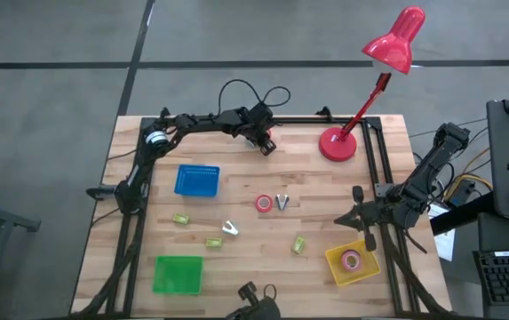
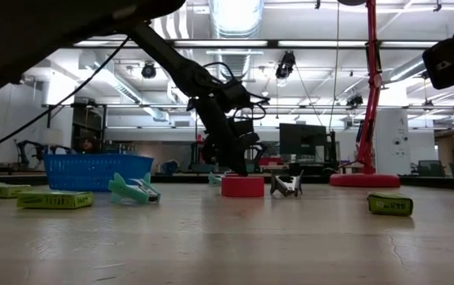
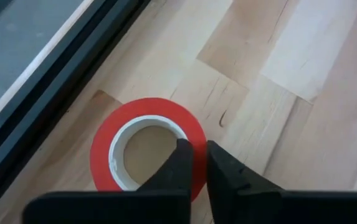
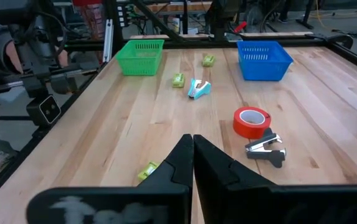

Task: Pick and place Stapler, Stapler remover, tape
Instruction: Put the top orange tape into the yellow bin

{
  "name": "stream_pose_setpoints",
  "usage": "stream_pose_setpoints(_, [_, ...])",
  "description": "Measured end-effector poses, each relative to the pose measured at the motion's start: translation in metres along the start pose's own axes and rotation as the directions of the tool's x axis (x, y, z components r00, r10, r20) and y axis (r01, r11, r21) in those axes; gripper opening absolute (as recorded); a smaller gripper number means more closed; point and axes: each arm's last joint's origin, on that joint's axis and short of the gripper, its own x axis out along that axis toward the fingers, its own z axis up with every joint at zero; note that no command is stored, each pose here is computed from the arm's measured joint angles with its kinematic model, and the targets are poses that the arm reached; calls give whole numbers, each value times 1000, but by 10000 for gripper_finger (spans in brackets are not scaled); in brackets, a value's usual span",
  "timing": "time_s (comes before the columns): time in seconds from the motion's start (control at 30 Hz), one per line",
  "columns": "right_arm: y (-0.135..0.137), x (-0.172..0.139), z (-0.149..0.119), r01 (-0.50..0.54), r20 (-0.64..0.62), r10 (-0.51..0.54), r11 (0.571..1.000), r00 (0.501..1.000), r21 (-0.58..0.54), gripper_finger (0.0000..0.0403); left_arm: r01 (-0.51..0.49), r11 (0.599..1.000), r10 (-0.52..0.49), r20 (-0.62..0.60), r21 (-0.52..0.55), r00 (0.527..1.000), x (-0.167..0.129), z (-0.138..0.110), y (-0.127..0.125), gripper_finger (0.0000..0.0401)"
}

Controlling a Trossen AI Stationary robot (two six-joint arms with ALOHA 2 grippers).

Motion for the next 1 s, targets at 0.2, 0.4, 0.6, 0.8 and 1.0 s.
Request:
stream_pose_setpoints(0.2, [0,0,0,0,0,0,1000,1000,0,9,-1,1000,1,4,20,1000,-2,1,0,28])
stream_pose_setpoints(0.4, [0,0,0,-1,-1,1,1000,1000,4,9,22,999,-22,-6,25,1000,-13,3,-4,3])
stream_pose_setpoints(0.6, [0,0,0,-1,-1,1,1000,1000,4,9,64,996,-65,15,67,998,-27,8,-20,1])
stream_pose_setpoints(0.8, [1,0,2,-9,18,8,1000,1000,25,9,100,990,-103,29,105,994,-37,11,-37,0])
stream_pose_setpoints(1.0, [1,0,3,-11,26,11,1000,1000,29,9,65,996,-65,-5,61,998,-36,7,-35,35])
